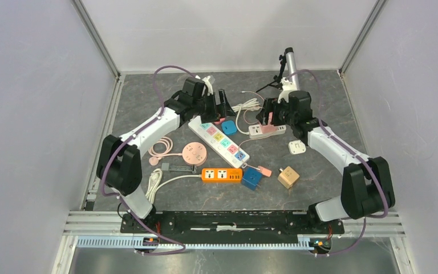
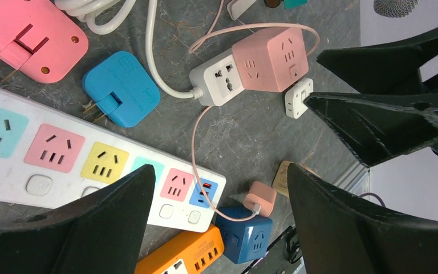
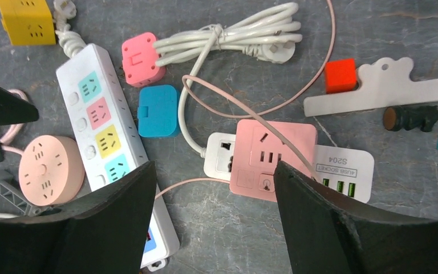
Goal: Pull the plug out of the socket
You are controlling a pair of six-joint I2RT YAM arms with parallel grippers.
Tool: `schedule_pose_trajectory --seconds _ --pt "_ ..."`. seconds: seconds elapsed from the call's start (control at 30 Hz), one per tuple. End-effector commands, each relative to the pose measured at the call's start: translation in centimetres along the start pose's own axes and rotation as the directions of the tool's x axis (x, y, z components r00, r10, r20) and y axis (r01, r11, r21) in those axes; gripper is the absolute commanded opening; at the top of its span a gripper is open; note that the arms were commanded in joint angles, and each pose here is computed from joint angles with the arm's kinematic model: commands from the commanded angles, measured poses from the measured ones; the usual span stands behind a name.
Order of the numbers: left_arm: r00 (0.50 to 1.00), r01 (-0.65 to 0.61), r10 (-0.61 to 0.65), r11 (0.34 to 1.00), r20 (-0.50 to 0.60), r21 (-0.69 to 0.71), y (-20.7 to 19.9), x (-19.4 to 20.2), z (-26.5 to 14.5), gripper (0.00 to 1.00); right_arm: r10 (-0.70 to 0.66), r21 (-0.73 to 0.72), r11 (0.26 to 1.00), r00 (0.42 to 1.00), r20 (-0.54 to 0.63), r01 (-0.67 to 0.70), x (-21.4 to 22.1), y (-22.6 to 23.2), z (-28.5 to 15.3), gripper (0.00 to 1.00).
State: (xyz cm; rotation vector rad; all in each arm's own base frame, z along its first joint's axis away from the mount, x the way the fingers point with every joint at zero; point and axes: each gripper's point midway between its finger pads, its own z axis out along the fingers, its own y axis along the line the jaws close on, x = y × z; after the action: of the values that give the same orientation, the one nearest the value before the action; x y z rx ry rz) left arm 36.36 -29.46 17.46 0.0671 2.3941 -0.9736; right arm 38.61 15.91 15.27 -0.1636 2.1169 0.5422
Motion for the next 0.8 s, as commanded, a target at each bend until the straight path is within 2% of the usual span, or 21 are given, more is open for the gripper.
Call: schedule_pose_trajectory --seconds 0.0,0.3,0.57,0.77 --pt "1.000 -0.008 0.008 0.999 0.004 0.038 -1.5 -1.0 -0.3 0.91 -0.042 0.007 0.999 0.999 -0.024 0.043 -0.7 0.2 1.0 0.80" --pt "0.999 0.004 -0.003 0.999 -0.041 0.038 -1.3 -0.5 0.6 0.89 -0.110 0.128 0.985 0.991 -0.081 0.119 -0.4 -2.1 2.4 0.81" --pt "0.996 0.013 -0.011 1.000 -0.090 0.022 -1.3 0.0 2.3 0.89 -0.139 0.148 0.976 0.982 -0.128 0.157 0.9 -2.3 3.0 0.83" --pt "0.991 0.014 -0.014 1.000 -0.136 -0.001 -1.5 0.4 4.4 0.88 -0.182 0.220 0.950 0.967 -0.180 0.220 1.8 -3.2 3.0 0.85"
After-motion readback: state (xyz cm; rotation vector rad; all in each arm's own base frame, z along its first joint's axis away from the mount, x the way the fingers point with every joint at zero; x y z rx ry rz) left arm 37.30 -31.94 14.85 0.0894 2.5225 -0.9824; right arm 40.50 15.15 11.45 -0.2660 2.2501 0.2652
